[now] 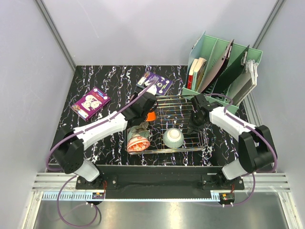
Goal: Unload the bowls from the dish rack
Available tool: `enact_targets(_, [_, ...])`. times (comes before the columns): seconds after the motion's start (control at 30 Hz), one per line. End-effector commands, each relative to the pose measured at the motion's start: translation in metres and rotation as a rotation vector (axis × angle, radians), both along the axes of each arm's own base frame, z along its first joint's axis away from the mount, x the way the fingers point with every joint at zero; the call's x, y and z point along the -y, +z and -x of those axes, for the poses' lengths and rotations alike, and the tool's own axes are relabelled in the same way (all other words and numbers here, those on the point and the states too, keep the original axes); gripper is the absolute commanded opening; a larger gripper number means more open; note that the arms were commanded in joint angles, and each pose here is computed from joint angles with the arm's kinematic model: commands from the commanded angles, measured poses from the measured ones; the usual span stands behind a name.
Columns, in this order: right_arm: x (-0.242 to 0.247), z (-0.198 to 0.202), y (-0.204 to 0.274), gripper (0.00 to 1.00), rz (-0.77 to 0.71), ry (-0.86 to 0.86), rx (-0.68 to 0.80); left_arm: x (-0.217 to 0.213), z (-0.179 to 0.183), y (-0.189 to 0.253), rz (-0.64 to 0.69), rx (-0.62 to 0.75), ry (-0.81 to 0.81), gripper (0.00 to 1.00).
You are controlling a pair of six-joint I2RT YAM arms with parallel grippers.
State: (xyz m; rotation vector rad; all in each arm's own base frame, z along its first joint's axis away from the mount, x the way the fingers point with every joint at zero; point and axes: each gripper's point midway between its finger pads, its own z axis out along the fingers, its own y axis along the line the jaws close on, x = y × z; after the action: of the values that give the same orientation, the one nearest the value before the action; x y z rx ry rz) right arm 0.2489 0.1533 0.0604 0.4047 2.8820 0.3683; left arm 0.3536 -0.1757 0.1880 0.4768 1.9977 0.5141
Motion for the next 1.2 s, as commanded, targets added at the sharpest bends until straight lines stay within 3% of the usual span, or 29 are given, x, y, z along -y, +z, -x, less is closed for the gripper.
enact_targets(0.0, [-0.005,-0.016,0.013,0.00,-0.020,0.009,0.050,0.020,-0.017,0.029,0.084,0.112,0.013,0.00])
enact_targets(0.43, [-0.006,-0.019,0.012,0.00,-0.014,0.019,0.047,0.006,-0.026,0.068,0.054,0.230,0.076,0.00])
enact_targets(1.17, [-0.010,-0.028,0.017,0.00,-0.017,0.047,0.062,-0.017,-0.030,0.094,0.078,0.268,0.158,0.00])
